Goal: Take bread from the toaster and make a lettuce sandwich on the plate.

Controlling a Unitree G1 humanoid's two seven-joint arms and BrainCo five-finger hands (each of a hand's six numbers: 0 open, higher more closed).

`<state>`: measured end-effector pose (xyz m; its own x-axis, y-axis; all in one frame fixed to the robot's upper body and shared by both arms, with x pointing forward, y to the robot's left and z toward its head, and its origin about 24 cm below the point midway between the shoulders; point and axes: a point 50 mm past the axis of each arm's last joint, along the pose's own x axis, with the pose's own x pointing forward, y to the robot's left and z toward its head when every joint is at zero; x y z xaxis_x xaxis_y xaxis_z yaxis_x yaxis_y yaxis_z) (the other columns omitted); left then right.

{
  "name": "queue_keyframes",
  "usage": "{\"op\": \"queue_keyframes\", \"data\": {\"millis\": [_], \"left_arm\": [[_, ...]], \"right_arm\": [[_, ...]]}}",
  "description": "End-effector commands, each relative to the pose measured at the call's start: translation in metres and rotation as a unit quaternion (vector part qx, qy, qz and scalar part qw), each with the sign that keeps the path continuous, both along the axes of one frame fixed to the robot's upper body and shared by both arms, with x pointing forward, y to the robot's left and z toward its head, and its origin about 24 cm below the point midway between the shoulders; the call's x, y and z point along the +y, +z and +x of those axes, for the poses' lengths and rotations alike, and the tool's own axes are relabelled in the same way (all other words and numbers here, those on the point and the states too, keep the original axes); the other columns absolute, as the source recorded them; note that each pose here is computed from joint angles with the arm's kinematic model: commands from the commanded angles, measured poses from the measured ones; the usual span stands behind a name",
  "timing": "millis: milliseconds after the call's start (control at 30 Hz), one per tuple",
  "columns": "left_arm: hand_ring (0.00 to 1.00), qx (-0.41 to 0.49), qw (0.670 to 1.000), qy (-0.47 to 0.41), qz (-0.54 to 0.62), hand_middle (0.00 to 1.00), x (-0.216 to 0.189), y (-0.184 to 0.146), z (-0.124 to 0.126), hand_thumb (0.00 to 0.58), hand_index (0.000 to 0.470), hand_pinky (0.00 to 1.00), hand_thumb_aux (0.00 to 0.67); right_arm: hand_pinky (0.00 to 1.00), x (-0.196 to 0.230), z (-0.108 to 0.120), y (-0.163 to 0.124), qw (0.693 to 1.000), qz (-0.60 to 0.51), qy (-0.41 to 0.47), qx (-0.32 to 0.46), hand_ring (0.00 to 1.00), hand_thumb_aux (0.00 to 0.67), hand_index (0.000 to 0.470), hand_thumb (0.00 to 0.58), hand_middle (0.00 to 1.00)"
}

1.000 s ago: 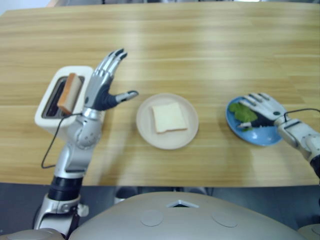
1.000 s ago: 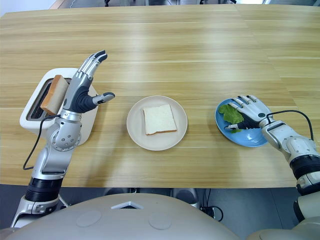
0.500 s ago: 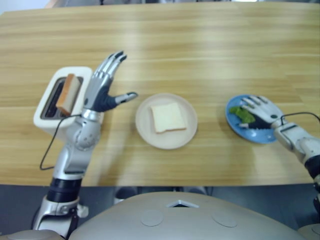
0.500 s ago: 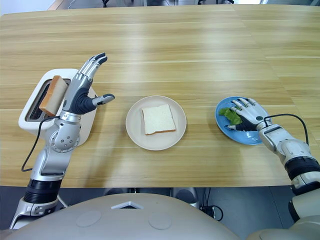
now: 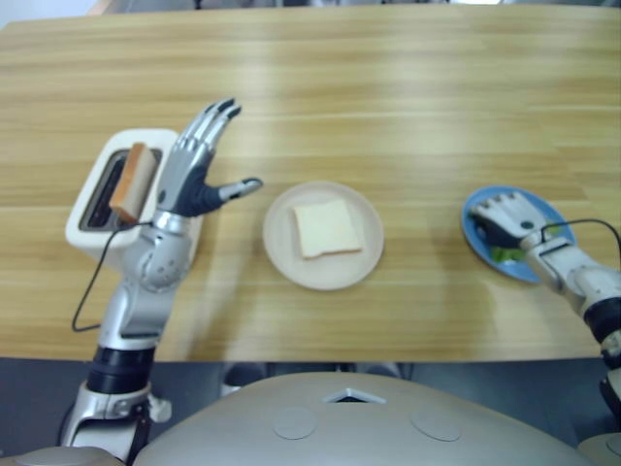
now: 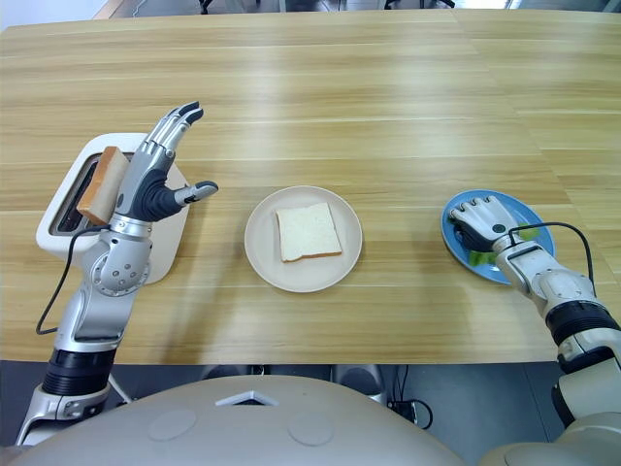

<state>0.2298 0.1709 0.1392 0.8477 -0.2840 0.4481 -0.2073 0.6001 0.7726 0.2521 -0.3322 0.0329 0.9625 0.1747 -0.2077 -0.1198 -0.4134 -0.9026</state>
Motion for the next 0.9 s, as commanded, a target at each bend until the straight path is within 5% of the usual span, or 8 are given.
{"op": "queue_keyframes", "data": {"millis": [33, 900], "left_arm": [[0.0, 0.004, 1.0, 0.0, 0.015, 0.0, 0.0, -0.001, 0.0, 0.0, 0.0, 0.0, 0.0], [0.0, 0.003, 1.0, -0.021, 0.018, 0.0, -0.012, -0.001, 0.003, 0.0, 0.0, 0.0, 0.0]], "right_arm": [[1.0, 0.002, 0.001, 0.005, 1.0, -0.005, 0.016, -0.023, 1.0, 0.67, 0.46, 0.58, 1.0], [1.0, 0.014, -0.001, 0.038, 0.986, 0.011, 0.072, -0.152, 1.0, 0.67, 0.46, 0.58, 1.0]]}}
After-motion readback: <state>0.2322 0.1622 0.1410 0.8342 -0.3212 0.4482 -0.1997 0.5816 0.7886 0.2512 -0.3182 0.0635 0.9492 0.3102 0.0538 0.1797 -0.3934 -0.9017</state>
